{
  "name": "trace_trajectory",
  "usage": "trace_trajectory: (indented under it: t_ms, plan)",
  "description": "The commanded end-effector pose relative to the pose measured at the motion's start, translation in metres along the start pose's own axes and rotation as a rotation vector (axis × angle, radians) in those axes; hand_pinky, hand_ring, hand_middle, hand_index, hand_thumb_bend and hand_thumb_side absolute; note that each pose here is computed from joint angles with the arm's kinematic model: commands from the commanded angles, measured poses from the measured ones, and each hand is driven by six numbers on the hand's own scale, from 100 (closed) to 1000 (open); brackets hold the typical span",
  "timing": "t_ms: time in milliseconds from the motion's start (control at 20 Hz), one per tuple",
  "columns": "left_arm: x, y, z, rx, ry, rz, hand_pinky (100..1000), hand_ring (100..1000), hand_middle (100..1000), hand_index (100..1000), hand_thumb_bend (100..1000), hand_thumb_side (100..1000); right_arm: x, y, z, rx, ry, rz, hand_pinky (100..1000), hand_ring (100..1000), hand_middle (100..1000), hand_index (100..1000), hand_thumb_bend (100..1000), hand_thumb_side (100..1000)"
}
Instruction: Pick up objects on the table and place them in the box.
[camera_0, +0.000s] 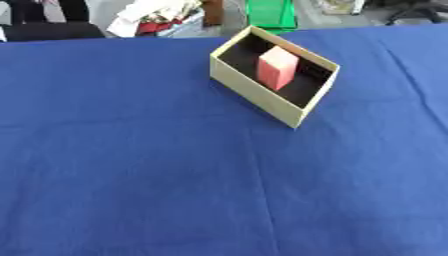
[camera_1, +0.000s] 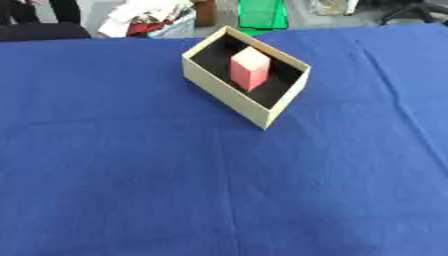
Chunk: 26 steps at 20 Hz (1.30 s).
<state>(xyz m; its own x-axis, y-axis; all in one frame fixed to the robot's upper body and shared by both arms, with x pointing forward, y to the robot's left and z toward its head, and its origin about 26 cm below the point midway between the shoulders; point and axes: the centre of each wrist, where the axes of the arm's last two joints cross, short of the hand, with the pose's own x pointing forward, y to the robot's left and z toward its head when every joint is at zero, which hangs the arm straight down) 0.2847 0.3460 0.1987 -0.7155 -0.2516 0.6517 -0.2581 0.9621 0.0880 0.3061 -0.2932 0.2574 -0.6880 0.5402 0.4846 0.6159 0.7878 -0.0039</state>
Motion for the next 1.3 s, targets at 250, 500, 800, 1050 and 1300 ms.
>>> trace_trajectory:
  t_ms: [250, 500, 800, 1050, 1300]
  plan:
    - [0.0061, 0.0022, -0.0018, -0.011, -0.043, -0.002, 764, 721, 737, 916, 148, 910, 0.0055, -0.0066, -0.0086, -0.016, -0.043, 0.021, 761, 759, 802, 789, 100, 856]
    - [0.0054, 0.0024, -0.0006, -0.019, -0.057, 0.001, 764, 721, 736, 916, 147, 905, 0.0054, -0.0069, -0.0087, -0.019, -0.043, 0.024, 760, 758, 802, 789, 100, 856]
    - [0.0044, 0.0029, 0.0014, -0.024, -0.06, 0.003, 764, 720, 734, 915, 144, 902, 0.0052, -0.0074, -0.0089, -0.024, -0.043, 0.028, 759, 758, 803, 789, 100, 856]
    - [0.0039, 0.0034, 0.0024, -0.023, -0.057, 0.002, 764, 720, 734, 914, 142, 900, 0.0052, -0.0077, -0.0092, -0.028, -0.044, 0.032, 758, 758, 803, 789, 100, 855]
    - [0.0035, 0.0037, 0.0033, -0.021, -0.057, 0.002, 774, 720, 733, 914, 140, 901, 0.005, -0.0081, -0.0092, -0.03, -0.044, 0.034, 757, 759, 803, 789, 100, 855]
